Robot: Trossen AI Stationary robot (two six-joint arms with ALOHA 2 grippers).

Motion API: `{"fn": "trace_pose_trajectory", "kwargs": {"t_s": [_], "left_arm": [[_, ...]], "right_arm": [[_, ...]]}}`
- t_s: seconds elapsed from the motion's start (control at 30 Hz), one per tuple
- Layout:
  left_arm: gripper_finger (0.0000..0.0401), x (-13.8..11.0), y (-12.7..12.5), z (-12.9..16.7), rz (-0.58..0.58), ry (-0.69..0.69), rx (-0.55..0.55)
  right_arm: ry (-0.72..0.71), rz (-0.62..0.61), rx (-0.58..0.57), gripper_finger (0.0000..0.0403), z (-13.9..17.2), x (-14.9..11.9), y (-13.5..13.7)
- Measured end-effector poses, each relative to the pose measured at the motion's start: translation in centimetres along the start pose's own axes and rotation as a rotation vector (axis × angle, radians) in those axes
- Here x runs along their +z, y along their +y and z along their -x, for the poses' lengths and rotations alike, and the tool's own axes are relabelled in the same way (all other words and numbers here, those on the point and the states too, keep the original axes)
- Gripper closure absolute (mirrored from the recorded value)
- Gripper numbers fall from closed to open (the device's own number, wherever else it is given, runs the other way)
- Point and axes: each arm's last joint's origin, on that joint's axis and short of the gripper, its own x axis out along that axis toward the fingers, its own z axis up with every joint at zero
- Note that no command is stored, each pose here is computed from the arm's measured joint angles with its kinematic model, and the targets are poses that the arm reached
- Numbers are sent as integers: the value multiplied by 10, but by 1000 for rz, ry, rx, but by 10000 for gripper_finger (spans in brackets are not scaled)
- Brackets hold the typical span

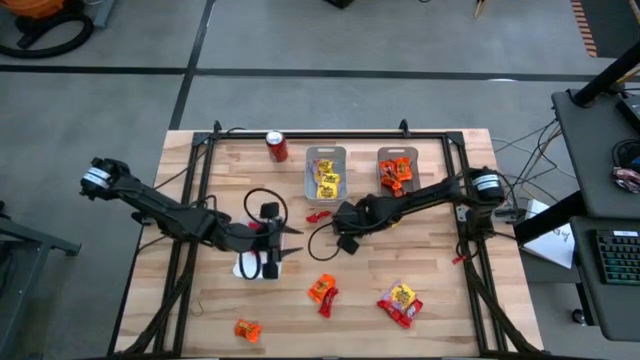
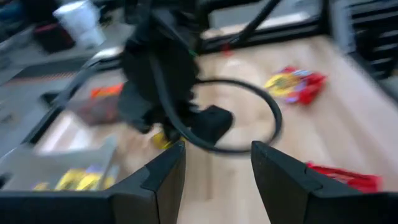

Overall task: Sort candy
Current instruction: Put the yellow candy into the gray bin

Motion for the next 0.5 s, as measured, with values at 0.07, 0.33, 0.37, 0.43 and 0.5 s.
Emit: {"fn": "trace_pose_trajectory", "kwargs": {"t_s": [0.07,0.33,0.37,0.43,0.5], "left_arm": [[235,-4,-2,-2,-3,-53,-48],[235,-25,-5,-7,44,-208,-55],[235,-26,-6,-9,52,-231,-55],[235,-28,-8,-13,58,-261,-58],[235,-29,-11,-18,52,-289,-74]], "right_arm": [[-21,36,67,393,16,0,3],[-252,222,507,394,77,-8,22],[-307,243,592,394,83,-10,22],[-426,277,752,394,90,-13,23],[-544,298,875,394,94,-16,21]]}}
